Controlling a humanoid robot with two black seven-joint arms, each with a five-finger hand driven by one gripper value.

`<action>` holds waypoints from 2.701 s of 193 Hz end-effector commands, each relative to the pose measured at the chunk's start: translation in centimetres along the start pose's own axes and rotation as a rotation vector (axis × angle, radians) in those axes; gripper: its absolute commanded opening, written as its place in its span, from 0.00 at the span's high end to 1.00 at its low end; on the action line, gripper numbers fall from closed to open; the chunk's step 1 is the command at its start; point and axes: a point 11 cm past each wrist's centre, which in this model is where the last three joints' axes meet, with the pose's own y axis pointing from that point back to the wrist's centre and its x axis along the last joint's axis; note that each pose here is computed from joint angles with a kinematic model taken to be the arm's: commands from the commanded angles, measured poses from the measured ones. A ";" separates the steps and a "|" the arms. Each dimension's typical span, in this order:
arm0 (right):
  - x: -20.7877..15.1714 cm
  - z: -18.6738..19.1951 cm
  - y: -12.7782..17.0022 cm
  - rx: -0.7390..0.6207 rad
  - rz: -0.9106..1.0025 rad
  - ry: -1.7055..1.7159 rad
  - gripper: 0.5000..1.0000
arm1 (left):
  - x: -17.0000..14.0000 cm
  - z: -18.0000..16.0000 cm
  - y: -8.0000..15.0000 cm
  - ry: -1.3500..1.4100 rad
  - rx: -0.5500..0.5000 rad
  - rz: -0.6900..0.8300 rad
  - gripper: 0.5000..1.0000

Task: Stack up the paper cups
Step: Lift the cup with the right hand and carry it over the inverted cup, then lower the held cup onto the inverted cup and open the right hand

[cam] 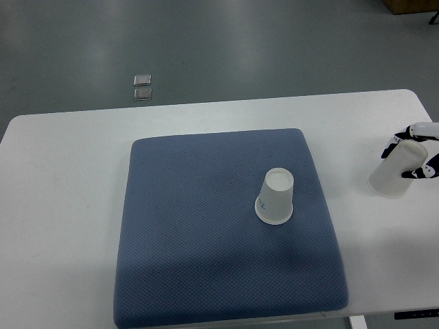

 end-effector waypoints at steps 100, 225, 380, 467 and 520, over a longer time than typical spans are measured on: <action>1.7 -13.1 -4.8 0.334 -0.031 0.096 0.75 | 0.0 0.0 0.0 0.000 0.000 0.000 0.00; -0.5 -16.2 -9.0 0.373 -0.111 0.108 0.73 | 0.0 0.0 0.0 0.000 0.000 0.000 0.00; -2.0 -16.5 -10.8 0.351 -0.140 0.131 0.70 | 0.0 0.0 0.0 0.000 0.000 0.000 0.00; -3.0 -15.6 -11.4 0.330 -0.151 0.121 0.30 | 0.0 0.0 0.0 0.000 0.000 0.000 0.00; -3.3 -15.0 -11.4 0.327 -0.146 0.090 0.15 | 0.0 0.0 0.0 0.000 0.000 0.000 0.00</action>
